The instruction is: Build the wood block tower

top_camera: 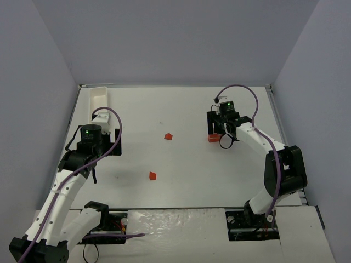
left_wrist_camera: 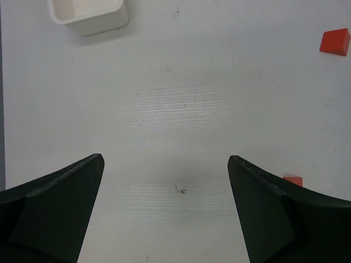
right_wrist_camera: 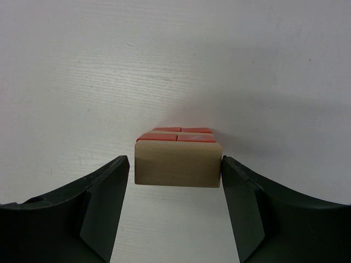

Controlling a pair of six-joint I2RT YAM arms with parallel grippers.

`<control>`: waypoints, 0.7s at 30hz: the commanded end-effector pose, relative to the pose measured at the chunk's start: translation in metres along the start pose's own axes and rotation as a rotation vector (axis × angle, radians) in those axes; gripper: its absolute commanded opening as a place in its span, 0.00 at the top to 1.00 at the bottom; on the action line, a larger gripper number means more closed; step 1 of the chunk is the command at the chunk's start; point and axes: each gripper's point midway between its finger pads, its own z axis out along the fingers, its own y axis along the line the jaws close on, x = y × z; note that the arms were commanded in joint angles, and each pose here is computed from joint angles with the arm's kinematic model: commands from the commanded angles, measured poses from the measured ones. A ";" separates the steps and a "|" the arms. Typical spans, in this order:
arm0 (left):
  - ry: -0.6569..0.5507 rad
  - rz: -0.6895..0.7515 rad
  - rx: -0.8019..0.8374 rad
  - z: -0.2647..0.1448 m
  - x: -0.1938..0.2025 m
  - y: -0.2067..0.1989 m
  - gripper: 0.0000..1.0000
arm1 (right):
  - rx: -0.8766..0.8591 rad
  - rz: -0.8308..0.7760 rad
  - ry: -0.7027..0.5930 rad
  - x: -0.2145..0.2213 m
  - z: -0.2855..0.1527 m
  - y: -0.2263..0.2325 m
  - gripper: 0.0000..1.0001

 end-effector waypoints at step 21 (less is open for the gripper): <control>-0.071 -0.006 0.006 -0.003 -0.019 -0.001 0.05 | -0.148 -0.118 -0.297 -0.076 -0.084 0.049 0.32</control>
